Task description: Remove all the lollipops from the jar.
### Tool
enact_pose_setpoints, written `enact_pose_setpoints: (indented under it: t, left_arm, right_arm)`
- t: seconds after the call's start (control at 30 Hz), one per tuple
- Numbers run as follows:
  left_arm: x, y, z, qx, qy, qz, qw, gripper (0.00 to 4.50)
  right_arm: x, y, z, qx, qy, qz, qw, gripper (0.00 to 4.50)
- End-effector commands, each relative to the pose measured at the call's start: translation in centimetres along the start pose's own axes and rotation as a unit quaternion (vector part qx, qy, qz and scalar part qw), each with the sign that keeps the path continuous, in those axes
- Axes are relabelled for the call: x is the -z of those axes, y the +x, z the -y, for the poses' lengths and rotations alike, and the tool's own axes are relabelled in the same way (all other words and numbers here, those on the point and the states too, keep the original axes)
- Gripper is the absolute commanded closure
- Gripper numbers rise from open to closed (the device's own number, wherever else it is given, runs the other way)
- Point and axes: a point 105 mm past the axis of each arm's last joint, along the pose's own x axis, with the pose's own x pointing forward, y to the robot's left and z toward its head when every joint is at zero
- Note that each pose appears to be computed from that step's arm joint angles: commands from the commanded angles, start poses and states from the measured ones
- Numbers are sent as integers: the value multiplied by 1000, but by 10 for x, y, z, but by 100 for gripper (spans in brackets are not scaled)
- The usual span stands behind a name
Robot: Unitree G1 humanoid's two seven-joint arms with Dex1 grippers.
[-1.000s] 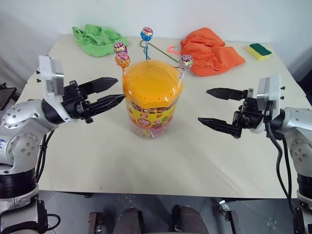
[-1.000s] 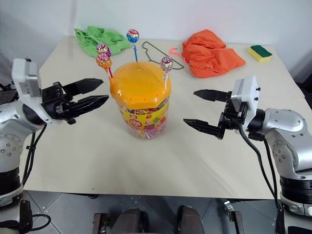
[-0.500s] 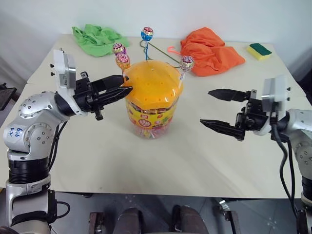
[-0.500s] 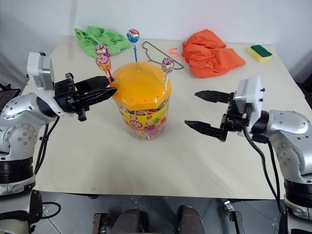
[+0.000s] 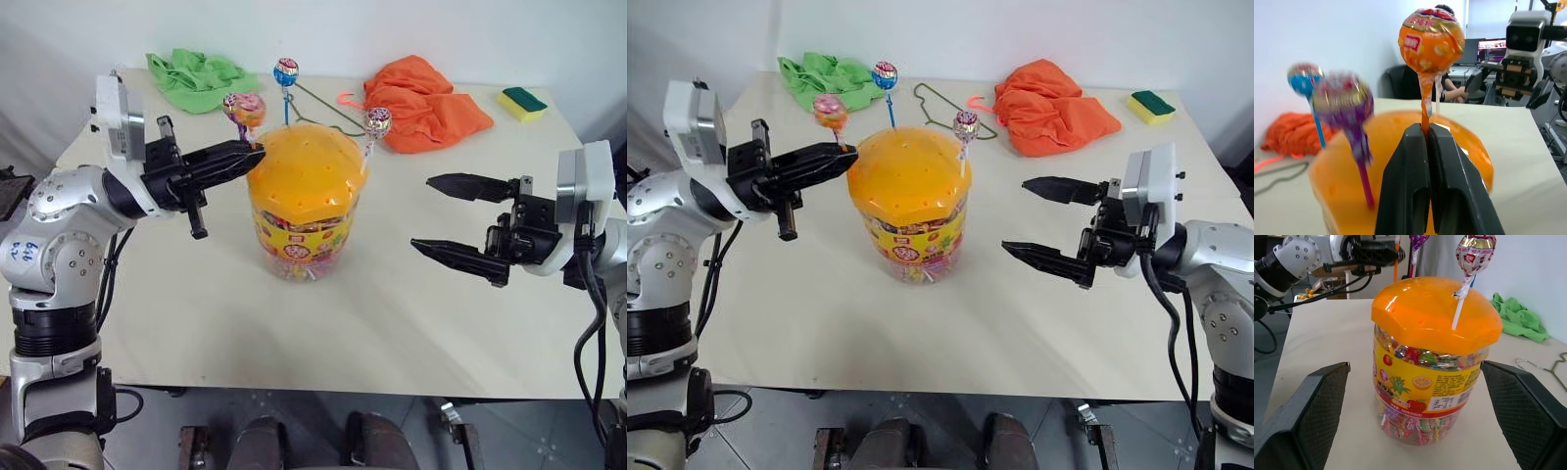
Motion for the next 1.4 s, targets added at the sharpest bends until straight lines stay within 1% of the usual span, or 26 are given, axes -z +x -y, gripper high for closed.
enact_pose_setpoints:
  t: [0.03,0.23,0.3,0.4,0.47,0.53,0.6,0.67,0.77,0.83,0.87,0.9,1.0,1.07,1.1,1.17,1.2,1.27,1.37,1.4]
  left_arm:
    - [-37,3,-3,-5,53,34,998,447]
    - [-78,6,2,-17,80,89,993,447]
    - [-87,1,0,-39,89,91,991,447]
    - [-105,-15,-11,-108,112,91,984,447]
    - [-109,-31,-23,-163,133,75,975,447]
    - [-106,-45,-32,-207,152,51,965,447]
    - [-85,-65,-43,-261,145,-16,954,447]
    - [-58,-92,-57,-333,135,-82,930,447]
    - [-39,-116,-68,-386,133,-127,904,447]
    - [-16,-139,-76,-425,129,-185,877,447]
    - [-1,-151,-76,-438,121,-218,864,447]
    - [8,-158,-75,-444,116,-238,856,447]
    - [38,-166,-63,-451,65,-246,856,447]
    - [52,-172,-61,-465,39,-256,846,447]
    - [65,-181,-60,-482,17,-280,830,447]
    - [89,-199,-55,-504,-18,-350,790,447]
    - [97,-204,-52,-506,-27,-375,776,447]
    - [104,-205,-50,-508,-34,-393,766,447]
    - [110,-203,-51,-512,-57,-409,753,377]
    - [112,-202,-50,-510,-66,-413,752,347]
  right_arm:
    - [-11,-3,4,6,-30,6,1000,0]
    - [-9,-2,8,1,-31,5,999,0]
    - [-9,-1,9,-1,-31,6,1000,0]
    - [-8,0,10,-7,-28,7,1000,0]
    - [-6,1,11,-12,-25,7,1000,0]
    - [-5,1,11,-17,-22,7,1000,0]
    - [-3,1,10,-31,-13,7,999,0]
    - [-2,-2,7,-47,-3,6,999,0]
    - [0,-4,7,-54,5,4,999,0]
    - [-4,-4,7,-56,27,29,998,0]
    - [-9,-5,8,-51,41,50,997,0]
    - [-11,-5,9,-48,49,64,996,0]
    - [-4,-6,6,-50,46,46,997,0]
    - [-3,-4,7,-46,45,47,997,0]
    - [-2,-3,6,-44,44,48,997,0]
    - [0,0,6,-40,44,46,997,0]
    - [0,0,6,-39,44,45,997,0]
    - [1,0,6,-38,44,44,997,0]
    - [2,-1,8,-32,42,41,998,0]
    - [2,-1,9,-31,41,41,998,0]
